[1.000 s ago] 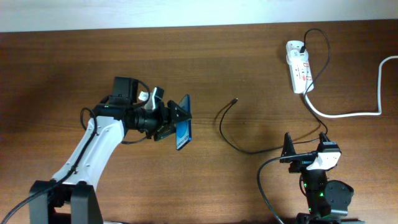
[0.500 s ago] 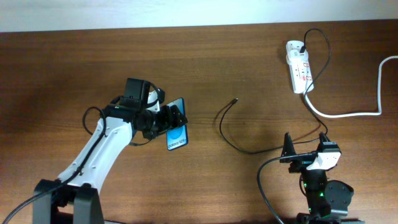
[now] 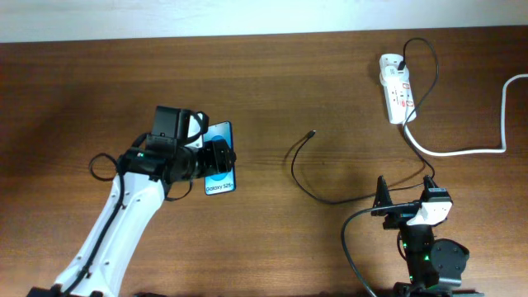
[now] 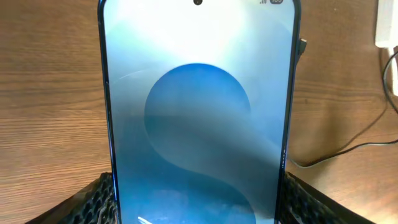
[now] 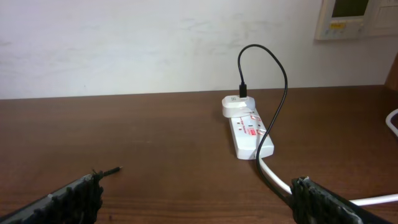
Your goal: Plug charger to phone and switch on socket
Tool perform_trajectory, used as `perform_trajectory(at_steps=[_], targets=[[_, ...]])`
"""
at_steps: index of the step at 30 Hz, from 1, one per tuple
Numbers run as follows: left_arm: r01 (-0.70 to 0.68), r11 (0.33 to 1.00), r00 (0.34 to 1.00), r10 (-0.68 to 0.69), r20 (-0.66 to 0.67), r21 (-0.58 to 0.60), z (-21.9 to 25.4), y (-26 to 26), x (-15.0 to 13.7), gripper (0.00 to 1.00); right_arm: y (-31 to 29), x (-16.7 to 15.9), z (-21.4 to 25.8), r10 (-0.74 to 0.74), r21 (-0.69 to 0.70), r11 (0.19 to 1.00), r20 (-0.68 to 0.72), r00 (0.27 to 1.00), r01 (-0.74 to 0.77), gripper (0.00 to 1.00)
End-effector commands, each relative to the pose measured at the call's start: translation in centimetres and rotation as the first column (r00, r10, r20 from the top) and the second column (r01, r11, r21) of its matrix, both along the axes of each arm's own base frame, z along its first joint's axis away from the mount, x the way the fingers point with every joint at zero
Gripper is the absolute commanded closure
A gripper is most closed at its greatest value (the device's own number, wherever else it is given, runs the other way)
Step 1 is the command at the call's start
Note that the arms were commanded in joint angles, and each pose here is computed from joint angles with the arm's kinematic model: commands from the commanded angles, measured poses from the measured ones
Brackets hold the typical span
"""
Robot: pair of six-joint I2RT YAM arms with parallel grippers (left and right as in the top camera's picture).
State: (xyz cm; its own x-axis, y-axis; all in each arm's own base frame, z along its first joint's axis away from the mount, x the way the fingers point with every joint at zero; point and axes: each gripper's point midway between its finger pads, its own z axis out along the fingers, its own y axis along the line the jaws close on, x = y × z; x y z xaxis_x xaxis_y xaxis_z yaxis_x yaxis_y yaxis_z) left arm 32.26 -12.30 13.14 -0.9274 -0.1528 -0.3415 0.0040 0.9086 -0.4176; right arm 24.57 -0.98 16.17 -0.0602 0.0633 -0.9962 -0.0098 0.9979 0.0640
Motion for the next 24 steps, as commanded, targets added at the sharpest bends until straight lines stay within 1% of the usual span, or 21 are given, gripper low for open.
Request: perform_trajectory(at_steps=[1, 5, 8, 15, 20, 24], targets=[[0.009, 0.998, 0.996, -0.015, 0.089, 0.067, 2.3, 1.0, 0.5, 0.64, 0.0, 0.0, -0.2, -0.002, 0.004, 1.000, -0.005, 1.000, 0.002, 0.02], [0.022, 0.994, 0.996, -0.030, 0.084, 0.105, 2.0, 1.5, 0.2, 0.63, 0.0, 0.0, -0.2, -0.002, 0.004, 1.000, -0.005, 1.000, 0.002, 0.02], [-0.002, 0.988, 0.998, -0.009, 0.066, 0.154, 1.5, 2.4, -0.1, 0.63, 0.0, 0.0, -0.2, -0.002, 0.004, 1.000, -0.005, 1.000, 0.002, 0.02], [-0.008, 0.987, 0.997, -0.004, 0.075, 0.160, 1.6, 2.6, 0.0, 0.63, 0.0, 0.0, -0.2, -0.002, 0.004, 1.000, -0.005, 1.000, 0.002, 0.02], [-0.045, 0.974, 0.996, 0.026, 0.085, 0.223, 1.4, 3.8, 0.3, 0.63, 0.0, 0.0, -0.2, -0.001, 0.004, 1.000, -0.005, 1.000, 0.001, 0.02], [-0.045, 0.974, 0.996, 0.026, 0.085, 0.222, 1.4, 3.8, 0.3, 0.63, 0.0, 0.0, -0.2, -0.002, 0.004, 1.000, -0.005, 1.000, 0.002, 0.02]])
